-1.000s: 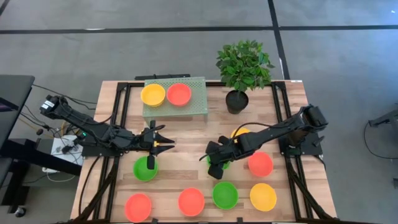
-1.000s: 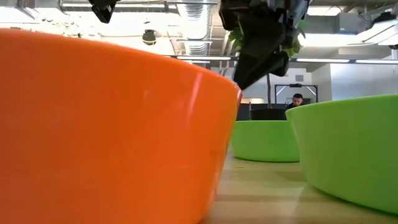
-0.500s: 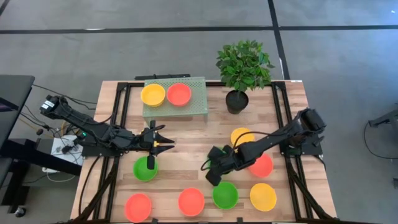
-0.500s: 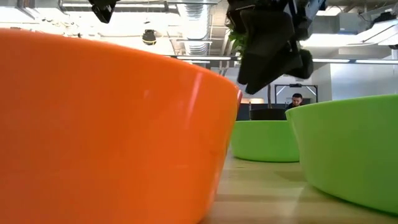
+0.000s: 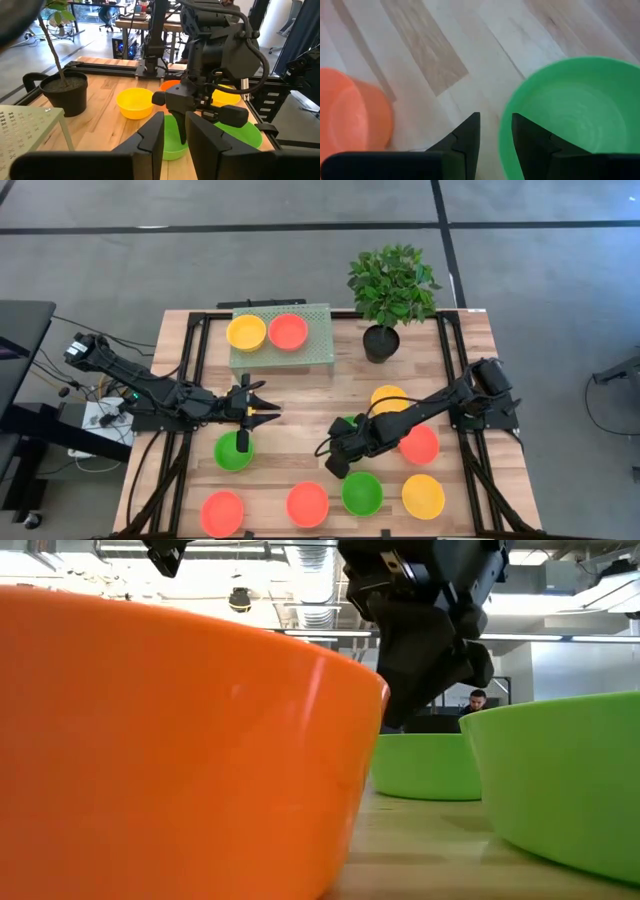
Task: Pick & Place Mini bowls
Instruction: Put the green bowl on the shelf
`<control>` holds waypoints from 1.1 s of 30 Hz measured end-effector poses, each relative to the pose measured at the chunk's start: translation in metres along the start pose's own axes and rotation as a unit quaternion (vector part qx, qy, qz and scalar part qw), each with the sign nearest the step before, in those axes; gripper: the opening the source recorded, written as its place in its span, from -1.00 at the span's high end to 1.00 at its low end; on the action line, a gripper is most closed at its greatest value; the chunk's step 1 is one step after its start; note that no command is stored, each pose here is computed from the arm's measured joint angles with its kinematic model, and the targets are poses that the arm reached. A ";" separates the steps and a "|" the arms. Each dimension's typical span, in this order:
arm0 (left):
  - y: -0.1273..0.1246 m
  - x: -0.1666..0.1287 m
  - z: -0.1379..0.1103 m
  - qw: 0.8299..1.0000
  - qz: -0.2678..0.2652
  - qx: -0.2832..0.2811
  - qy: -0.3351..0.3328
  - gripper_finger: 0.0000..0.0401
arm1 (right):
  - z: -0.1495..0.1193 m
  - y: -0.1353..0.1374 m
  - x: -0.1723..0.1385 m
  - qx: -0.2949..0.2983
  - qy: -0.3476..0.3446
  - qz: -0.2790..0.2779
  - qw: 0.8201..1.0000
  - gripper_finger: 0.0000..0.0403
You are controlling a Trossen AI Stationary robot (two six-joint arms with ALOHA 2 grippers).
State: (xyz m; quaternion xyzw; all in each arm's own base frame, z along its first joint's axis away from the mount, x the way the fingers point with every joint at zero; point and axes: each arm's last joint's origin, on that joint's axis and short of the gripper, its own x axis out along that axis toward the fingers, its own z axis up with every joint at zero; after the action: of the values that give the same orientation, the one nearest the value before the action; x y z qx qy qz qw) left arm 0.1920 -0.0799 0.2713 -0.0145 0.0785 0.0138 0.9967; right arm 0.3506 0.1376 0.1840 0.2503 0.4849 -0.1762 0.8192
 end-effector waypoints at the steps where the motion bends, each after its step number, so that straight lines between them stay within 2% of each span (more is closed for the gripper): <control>1: 0.000 0.000 0.000 1.000 0.000 0.000 0.000 0.60 | -0.001 -0.001 0.000 0.002 0.003 -0.006 1.000 0.47; 5: 0.000 0.000 0.000 1.000 0.000 0.000 0.000 0.60 | -0.002 -0.004 0.000 0.010 0.007 -0.023 1.000 0.47; 16: 0.000 0.000 0.000 1.000 0.000 0.000 0.000 0.60 | -0.003 -0.003 0.000 0.028 0.005 -0.021 0.999 0.47; 27: 0.000 0.000 0.000 1.000 0.000 -0.001 0.001 0.60 | -0.014 -0.001 0.020 0.017 0.034 -0.031 0.999 0.47; 33: 0.000 0.000 0.000 1.000 0.000 -0.001 0.001 0.60 | -0.013 -0.005 0.022 -0.003 0.060 -0.035 0.998 0.47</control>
State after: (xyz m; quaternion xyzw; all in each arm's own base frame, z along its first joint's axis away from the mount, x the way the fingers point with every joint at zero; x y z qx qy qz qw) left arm 0.1919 -0.0800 0.2709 -0.0150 0.0799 0.0137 0.9966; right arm 0.3486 0.1400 0.1583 0.2411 0.5424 -0.1879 0.7826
